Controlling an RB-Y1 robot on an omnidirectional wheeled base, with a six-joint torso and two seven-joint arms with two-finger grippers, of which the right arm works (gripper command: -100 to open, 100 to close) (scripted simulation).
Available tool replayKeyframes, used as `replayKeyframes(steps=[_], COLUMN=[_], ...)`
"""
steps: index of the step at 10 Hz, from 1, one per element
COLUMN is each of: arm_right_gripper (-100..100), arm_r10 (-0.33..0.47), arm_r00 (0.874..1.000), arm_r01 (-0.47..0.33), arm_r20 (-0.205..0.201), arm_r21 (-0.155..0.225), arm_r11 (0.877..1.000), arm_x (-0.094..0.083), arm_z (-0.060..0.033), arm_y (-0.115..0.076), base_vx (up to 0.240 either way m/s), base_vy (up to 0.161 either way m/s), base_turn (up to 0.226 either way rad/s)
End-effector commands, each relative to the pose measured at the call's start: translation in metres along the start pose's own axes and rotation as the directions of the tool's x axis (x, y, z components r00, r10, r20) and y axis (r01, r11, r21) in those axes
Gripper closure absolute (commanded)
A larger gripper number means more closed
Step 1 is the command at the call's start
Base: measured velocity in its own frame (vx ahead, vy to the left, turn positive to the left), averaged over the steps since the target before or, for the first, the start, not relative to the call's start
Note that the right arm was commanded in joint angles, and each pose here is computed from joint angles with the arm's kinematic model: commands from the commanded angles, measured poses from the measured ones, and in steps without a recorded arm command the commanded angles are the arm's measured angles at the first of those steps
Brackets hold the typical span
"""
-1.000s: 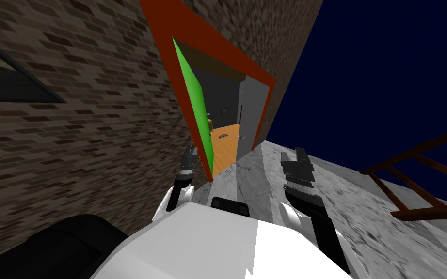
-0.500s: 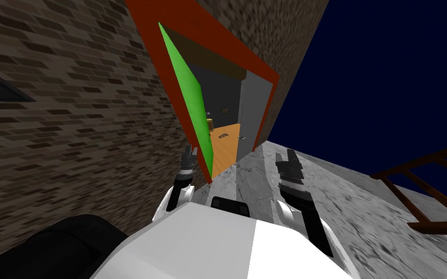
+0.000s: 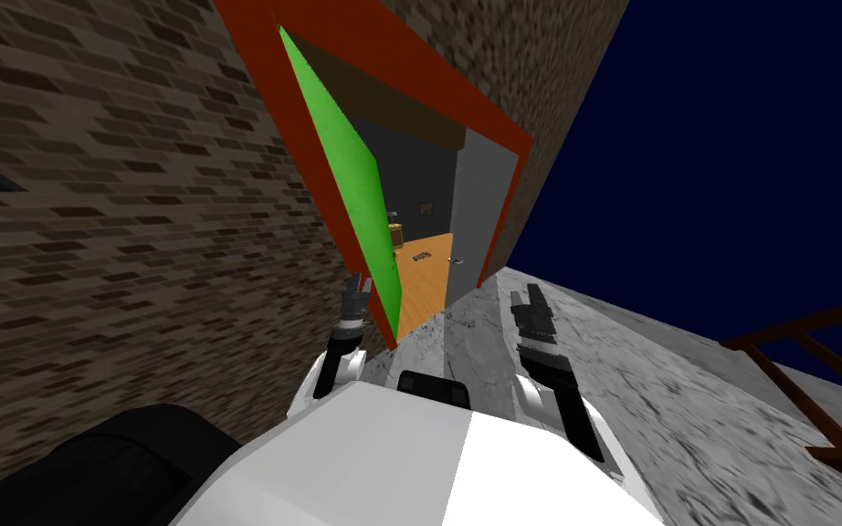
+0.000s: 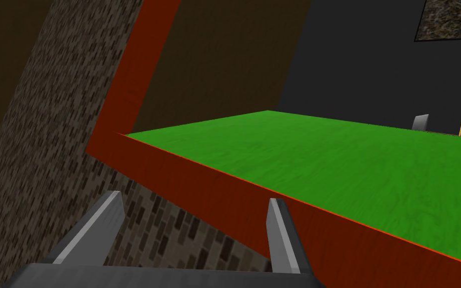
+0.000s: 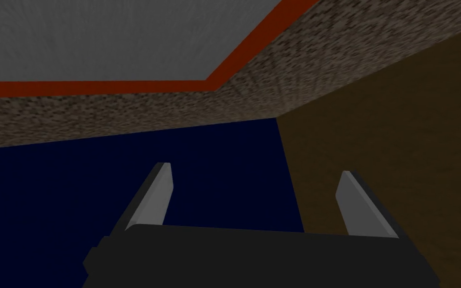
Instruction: Push the door open
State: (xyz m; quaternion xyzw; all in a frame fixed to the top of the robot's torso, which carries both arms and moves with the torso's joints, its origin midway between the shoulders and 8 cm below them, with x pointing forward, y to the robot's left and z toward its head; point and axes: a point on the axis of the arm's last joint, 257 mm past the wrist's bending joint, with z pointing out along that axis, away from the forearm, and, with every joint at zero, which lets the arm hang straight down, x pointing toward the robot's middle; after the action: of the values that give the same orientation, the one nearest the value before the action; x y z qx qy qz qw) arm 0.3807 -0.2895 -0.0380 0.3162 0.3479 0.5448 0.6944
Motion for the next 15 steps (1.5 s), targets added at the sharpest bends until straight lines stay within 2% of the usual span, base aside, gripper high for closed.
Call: replayKeyframes(steps=[1, 2, 15], arm_right_gripper=[-100, -100, -100], arm_r10=[0.006, 0.013, 0.075], arm_r00=[1.000, 1.000, 0.989], arm_r01=[-0.006, -0.012, -0.059], arm_r20=[-0.012, -0.026, -0.127], arm_r21=[0.009, 0.022, 0.128], arm_r11=[1.000, 1.000, 0.990], arm_x=[0.004, 0.009, 0.051], arm_z=[-0.0001, -0.0011, -0.0141], arm_y=[-0.009, -0.021, -0.105], base_vx=[0.093, 0.128, 0.093], base_vy=[-0.051, -0.089, -0.068], base_turn=[0.049, 0.062, 0.050])
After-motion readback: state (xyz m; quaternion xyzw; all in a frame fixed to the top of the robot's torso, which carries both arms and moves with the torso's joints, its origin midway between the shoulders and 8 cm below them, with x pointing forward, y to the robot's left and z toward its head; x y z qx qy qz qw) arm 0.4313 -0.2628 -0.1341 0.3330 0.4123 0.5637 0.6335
